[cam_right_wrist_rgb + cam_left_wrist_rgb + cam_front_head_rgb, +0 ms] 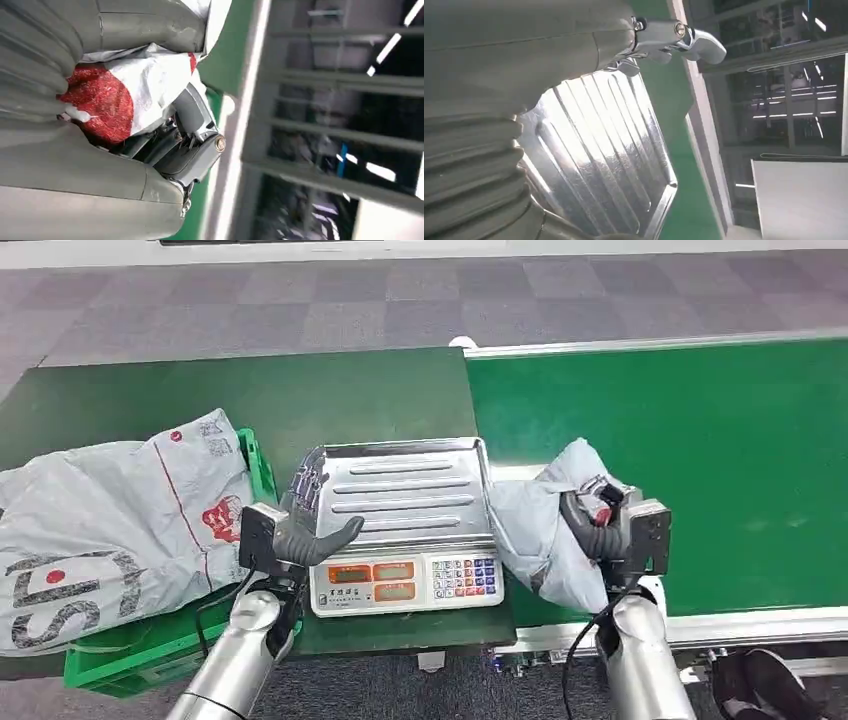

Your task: Moved the parcel from conveyor to table for the left to box.

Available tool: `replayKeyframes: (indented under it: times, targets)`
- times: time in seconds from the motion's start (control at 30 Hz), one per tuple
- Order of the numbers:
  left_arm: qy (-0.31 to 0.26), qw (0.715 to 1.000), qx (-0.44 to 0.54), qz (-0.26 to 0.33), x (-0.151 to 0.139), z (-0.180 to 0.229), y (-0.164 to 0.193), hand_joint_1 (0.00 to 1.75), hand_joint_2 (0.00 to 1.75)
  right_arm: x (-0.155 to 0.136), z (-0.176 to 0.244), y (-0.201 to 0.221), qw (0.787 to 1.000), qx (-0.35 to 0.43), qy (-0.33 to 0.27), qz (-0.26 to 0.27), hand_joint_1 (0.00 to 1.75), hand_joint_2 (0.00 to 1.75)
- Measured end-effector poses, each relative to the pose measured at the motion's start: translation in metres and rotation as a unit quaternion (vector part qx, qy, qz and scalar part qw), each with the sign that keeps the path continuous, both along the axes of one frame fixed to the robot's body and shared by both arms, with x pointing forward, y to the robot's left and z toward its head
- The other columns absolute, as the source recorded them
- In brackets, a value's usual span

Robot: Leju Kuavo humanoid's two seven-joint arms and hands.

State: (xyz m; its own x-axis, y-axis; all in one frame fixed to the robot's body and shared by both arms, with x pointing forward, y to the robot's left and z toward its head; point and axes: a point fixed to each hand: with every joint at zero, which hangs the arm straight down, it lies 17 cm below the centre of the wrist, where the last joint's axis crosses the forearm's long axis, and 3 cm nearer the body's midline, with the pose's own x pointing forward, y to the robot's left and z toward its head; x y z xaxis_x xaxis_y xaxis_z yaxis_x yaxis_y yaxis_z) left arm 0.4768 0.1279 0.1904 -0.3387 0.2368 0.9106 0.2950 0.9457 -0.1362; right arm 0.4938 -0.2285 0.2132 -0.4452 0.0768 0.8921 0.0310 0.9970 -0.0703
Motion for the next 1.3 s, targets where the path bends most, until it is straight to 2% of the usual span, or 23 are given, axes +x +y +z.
replayKeyframes:
  times: [0.13, 0.3, 0.53, 0.77, 0.8, 0.83, 0.87, 1.07, 1.3]
  targets:
    - [0.000, 1.000, -0.010, 0.004, 0.002, 0.002, 0.004, 0.00, 1.75, 0.019, 0.040, 0.007, 0.999, -0.022, -0.023, 0.013, 1.75, 1.75]
    - [-0.002, 1.000, -0.016, 0.009, 0.006, 0.006, 0.005, 0.00, 1.75, 0.044, 0.074, 0.046, 0.996, -0.063, -0.032, 0.058, 1.75, 1.75]
    - [-0.011, 1.000, -0.018, 0.012, 0.016, 0.018, 0.002, 0.00, 1.75, 0.062, 0.057, 0.122, 0.985, -0.111, 0.005, 0.131, 1.75, 1.75]
    - [-0.012, 1.000, -0.016, 0.019, 0.023, 0.021, 0.003, 0.00, 1.75, 0.052, 0.013, 0.177, 0.972, -0.124, 0.049, 0.195, 1.75, 1.75]
    - [-0.012, 1.000, -0.015, 0.019, 0.023, 0.021, 0.003, 0.00, 1.75, 0.050, 0.009, 0.181, 0.971, -0.124, 0.052, 0.200, 0.66, 1.75]
    - [-0.011, 1.000, -0.015, 0.020, 0.023, 0.020, 0.003, 0.00, 1.75, 0.049, 0.007, 0.184, 0.970, -0.123, 0.056, 0.203, 0.66, 1.75]
    - [-0.011, 1.000, -0.015, 0.021, 0.024, 0.020, 0.003, 0.00, 1.75, 0.049, 0.004, 0.186, 0.969, -0.124, 0.059, 0.206, 0.00, 1.75]
    - [-0.008, 1.000, -0.010, 0.025, 0.027, 0.019, 0.003, 0.00, 1.75, 0.044, -0.007, 0.192, 0.965, -0.129, 0.070, 0.217, 0.00, 1.75]
    - [-0.017, 0.999, 0.009, 0.035, 0.029, 0.020, 0.004, 0.00, 1.75, 0.044, -0.009, 0.165, 0.971, -0.120, 0.069, 0.194, 0.00, 1.75]
